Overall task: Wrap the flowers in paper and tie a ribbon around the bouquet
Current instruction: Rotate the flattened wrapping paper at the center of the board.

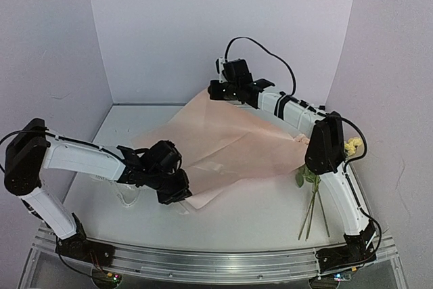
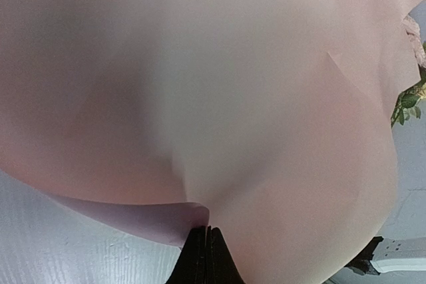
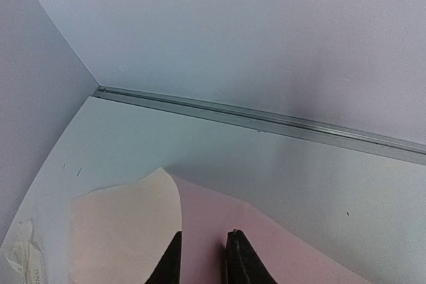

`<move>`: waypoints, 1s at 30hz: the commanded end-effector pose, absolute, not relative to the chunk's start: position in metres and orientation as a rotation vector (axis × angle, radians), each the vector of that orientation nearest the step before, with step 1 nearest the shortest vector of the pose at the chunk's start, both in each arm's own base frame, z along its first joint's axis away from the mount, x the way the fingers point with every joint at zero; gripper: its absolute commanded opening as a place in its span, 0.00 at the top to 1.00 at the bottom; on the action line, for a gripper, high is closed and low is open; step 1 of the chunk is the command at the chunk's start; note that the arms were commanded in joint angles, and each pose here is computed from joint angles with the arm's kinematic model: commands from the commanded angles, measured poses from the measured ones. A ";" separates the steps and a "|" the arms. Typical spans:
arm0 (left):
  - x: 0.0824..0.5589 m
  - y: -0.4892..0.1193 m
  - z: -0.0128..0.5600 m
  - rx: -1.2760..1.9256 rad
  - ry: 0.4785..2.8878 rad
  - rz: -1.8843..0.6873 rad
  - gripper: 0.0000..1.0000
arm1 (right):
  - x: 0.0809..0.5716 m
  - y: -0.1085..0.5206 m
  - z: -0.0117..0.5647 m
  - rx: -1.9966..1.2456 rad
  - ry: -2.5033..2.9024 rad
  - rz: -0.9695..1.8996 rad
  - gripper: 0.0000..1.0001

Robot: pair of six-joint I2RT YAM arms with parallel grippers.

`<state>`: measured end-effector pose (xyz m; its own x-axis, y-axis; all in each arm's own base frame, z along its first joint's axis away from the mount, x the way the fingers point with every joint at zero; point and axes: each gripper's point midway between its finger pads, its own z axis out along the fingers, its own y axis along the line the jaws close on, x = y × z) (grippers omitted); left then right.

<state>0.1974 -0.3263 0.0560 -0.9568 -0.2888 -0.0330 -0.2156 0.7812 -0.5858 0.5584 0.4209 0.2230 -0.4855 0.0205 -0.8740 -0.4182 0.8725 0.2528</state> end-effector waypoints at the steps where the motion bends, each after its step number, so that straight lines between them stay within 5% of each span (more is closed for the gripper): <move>1: 0.205 -0.362 0.076 -0.290 2.814 -1.034 0.97 | 0.552 0.433 0.262 -0.259 1.950 0.677 0.59; 4: 0.204 -0.360 0.079 -0.296 2.805 -1.035 0.97 | 0.540 0.416 0.278 -0.210 1.995 0.649 0.21; 7: 0.201 -0.360 0.085 -0.289 2.797 -1.045 0.99 | 0.522 0.385 0.293 -0.125 2.060 0.571 0.06; 13: 0.193 -0.351 0.080 -0.305 2.818 -1.014 1.00 | 0.456 0.295 0.319 0.148 2.149 0.439 0.04; 22: 0.186 -0.344 0.069 -0.312 2.831 -1.026 1.00 | 0.339 0.176 0.230 0.524 2.257 0.307 0.05; 30: 0.184 -0.339 0.066 -0.276 2.829 -1.003 1.00 | 0.307 0.155 0.153 0.732 2.306 0.359 0.06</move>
